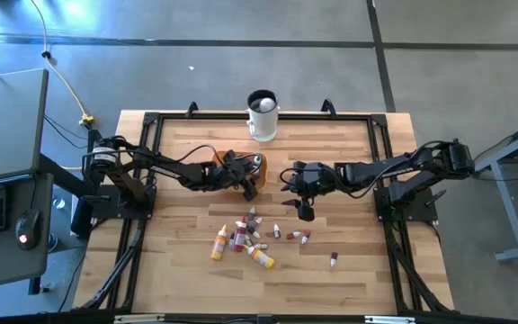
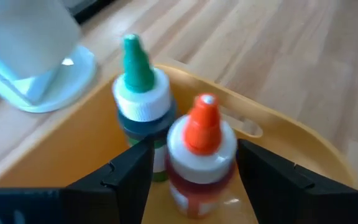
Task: Pick & Place food coloring
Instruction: Put the large orange food coloring bottle into the yellow bin, then put the large yellow food coloring bottle into the yellow bin
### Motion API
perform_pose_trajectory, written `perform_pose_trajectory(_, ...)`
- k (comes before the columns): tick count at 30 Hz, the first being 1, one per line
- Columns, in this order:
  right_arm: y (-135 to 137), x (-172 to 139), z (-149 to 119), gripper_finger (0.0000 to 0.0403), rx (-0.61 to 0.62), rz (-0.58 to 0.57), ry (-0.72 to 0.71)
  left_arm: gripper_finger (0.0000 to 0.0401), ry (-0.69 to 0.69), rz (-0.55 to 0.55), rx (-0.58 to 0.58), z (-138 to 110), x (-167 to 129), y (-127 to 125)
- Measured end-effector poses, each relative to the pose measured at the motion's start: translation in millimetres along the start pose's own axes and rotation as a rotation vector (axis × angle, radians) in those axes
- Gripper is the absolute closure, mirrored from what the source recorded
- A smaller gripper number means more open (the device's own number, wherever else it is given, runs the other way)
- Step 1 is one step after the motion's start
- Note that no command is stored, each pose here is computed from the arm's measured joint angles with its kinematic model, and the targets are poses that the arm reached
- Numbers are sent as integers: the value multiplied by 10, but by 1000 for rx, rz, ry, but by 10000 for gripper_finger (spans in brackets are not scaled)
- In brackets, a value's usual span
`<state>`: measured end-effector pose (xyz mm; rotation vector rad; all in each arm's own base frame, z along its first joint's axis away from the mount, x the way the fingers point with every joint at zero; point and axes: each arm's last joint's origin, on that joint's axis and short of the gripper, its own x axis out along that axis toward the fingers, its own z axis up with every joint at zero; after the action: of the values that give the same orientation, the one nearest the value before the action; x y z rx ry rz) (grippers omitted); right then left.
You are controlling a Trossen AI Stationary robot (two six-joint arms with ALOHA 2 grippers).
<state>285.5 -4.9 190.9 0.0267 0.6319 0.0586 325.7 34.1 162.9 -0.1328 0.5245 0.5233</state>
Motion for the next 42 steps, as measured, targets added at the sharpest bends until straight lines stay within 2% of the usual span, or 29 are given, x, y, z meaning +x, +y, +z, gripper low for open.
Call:
perform_pose_trajectory(5, 0, 0, 0, 187, 0, 0, 0, 176, 8, -39, -3, -7, -8, -30)
perform_pose_trajectory(12, 0, 0, 0, 187, -1, -1, 0, 176, 23, 25, 71, 109, -13, -58)
perform_pose_trajectory(19, 0, 0, -1, 187, -26, -1, 1, 176, 155, 46, 146, 329, -64, -123)
perform_pose_trajectory(27, -1, 0, 5, 187, -27, -3, -5, 176, 312, 6, 217, 636, -295, -313)
perform_pose_trajectory(34, 8, -2, 68, 187, -21, 16, -70, 176, 396, 131, 291, 998, -686, -423)
perform_pose_trajectory(42, 275, -4, 155, 187, -60, 107, -163, 176, 460, 411, 349, 1042, -1217, -479)
